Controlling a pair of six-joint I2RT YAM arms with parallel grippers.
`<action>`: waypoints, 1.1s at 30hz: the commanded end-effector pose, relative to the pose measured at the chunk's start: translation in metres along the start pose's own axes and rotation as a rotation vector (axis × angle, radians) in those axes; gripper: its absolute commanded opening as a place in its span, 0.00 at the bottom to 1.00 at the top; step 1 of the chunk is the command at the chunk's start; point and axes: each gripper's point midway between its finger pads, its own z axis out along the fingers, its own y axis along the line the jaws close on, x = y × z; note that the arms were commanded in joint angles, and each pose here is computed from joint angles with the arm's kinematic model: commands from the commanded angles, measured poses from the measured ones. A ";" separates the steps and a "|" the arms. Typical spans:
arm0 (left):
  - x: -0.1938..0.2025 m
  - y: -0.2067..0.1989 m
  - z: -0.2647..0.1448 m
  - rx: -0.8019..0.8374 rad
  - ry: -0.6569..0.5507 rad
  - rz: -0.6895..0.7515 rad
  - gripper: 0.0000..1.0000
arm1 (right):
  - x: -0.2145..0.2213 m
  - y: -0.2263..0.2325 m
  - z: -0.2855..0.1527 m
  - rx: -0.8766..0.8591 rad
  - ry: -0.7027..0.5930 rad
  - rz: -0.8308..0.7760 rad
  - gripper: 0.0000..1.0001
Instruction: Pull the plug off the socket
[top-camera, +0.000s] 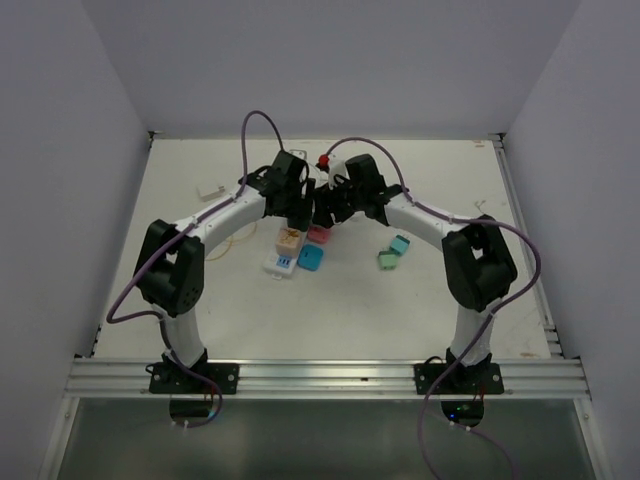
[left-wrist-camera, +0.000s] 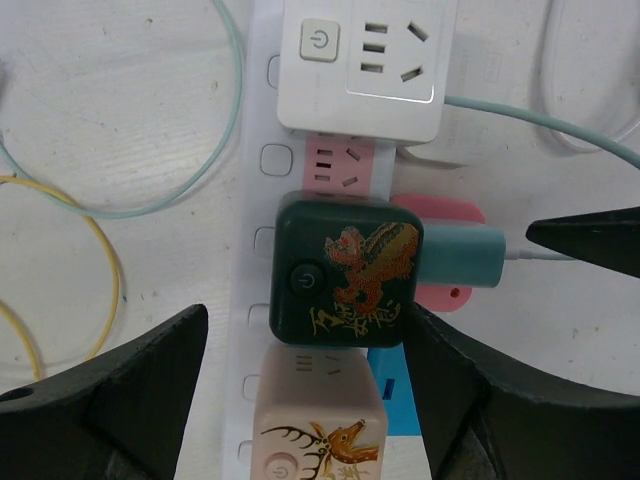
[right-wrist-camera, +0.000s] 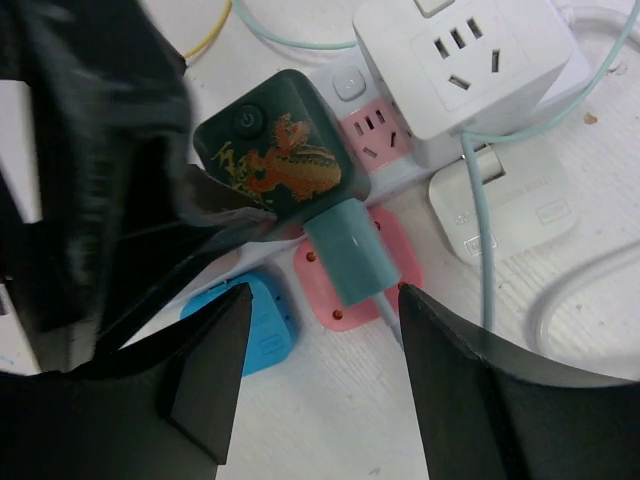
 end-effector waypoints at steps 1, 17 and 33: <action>-0.017 0.003 0.008 0.009 -0.049 -0.006 0.80 | -0.020 -0.009 0.008 -0.057 -0.054 -0.042 0.63; -0.015 0.001 0.004 0.040 -0.040 -0.017 0.79 | 0.015 -0.009 0.045 -0.170 0.015 -0.051 0.41; -0.020 0.007 -0.005 0.060 -0.132 0.106 0.79 | 0.030 0.001 0.043 -0.185 0.004 -0.038 0.48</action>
